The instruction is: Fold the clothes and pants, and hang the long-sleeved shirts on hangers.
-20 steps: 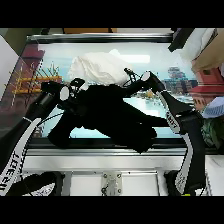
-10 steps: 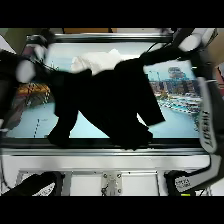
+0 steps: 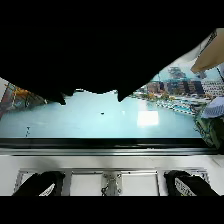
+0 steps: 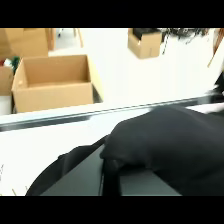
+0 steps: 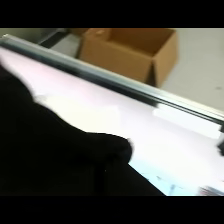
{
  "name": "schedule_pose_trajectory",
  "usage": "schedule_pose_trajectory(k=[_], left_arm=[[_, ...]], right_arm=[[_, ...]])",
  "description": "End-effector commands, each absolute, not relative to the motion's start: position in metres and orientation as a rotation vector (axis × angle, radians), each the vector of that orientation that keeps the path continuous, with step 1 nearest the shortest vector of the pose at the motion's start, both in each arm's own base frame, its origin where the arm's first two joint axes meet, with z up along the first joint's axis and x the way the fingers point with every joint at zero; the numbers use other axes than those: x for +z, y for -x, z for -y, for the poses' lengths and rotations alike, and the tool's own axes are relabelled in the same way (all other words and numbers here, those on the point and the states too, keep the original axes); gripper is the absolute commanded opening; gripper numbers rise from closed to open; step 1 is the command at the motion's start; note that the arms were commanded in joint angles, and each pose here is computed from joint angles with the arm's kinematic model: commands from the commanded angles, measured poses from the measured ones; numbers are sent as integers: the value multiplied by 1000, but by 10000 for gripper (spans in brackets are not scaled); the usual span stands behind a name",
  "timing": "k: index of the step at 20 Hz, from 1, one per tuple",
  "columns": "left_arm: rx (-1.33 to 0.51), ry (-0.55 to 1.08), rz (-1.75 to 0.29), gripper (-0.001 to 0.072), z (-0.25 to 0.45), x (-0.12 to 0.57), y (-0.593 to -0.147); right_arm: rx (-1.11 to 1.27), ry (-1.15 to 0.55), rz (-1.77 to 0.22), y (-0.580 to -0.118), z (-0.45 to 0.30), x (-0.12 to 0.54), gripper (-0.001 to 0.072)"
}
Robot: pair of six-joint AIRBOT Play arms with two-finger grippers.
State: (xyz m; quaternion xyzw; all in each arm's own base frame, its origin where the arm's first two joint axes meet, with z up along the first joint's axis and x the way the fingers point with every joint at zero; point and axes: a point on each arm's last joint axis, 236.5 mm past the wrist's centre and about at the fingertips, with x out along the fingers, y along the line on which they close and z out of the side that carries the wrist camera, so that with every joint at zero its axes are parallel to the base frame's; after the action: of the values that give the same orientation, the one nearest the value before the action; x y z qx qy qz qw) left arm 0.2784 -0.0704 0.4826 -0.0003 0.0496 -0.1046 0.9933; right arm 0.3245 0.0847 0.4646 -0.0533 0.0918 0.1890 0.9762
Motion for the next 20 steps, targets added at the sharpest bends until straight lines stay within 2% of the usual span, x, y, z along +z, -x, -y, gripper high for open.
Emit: schedule_pose_trajectory(k=[1, 5, 8, 11, 13, 15, 20], left_arm=[[-176, 45, -137, 16, 64, 458, -288], [-121, 31, -394, 16, 73, 362, -366], [-167, 143, -578, 16, 94, 287, -425], [-229, 226, -700, 16, 107, 242, -449], [-274, 138, -802, 15, 116, 206, -438], [-318, 76, -934, 15, 127, 152, -400], [-448, 56, -1271, 16, 162, -1, -256]], right_arm=[[221, 80, -247, -307, -48, 457, 25], [236, 52, -520, -356, -49, 374, 25], [162, 102, -657, -405, -27, 318, 25], [99, 173, -698, -427, -6, 296, 25], [118, 202, -771, -420, -6, 270, 24], [99, 233, -880, -395, 4, 225, 24], [59, 222, -1235, -280, 29, 58, 28]])
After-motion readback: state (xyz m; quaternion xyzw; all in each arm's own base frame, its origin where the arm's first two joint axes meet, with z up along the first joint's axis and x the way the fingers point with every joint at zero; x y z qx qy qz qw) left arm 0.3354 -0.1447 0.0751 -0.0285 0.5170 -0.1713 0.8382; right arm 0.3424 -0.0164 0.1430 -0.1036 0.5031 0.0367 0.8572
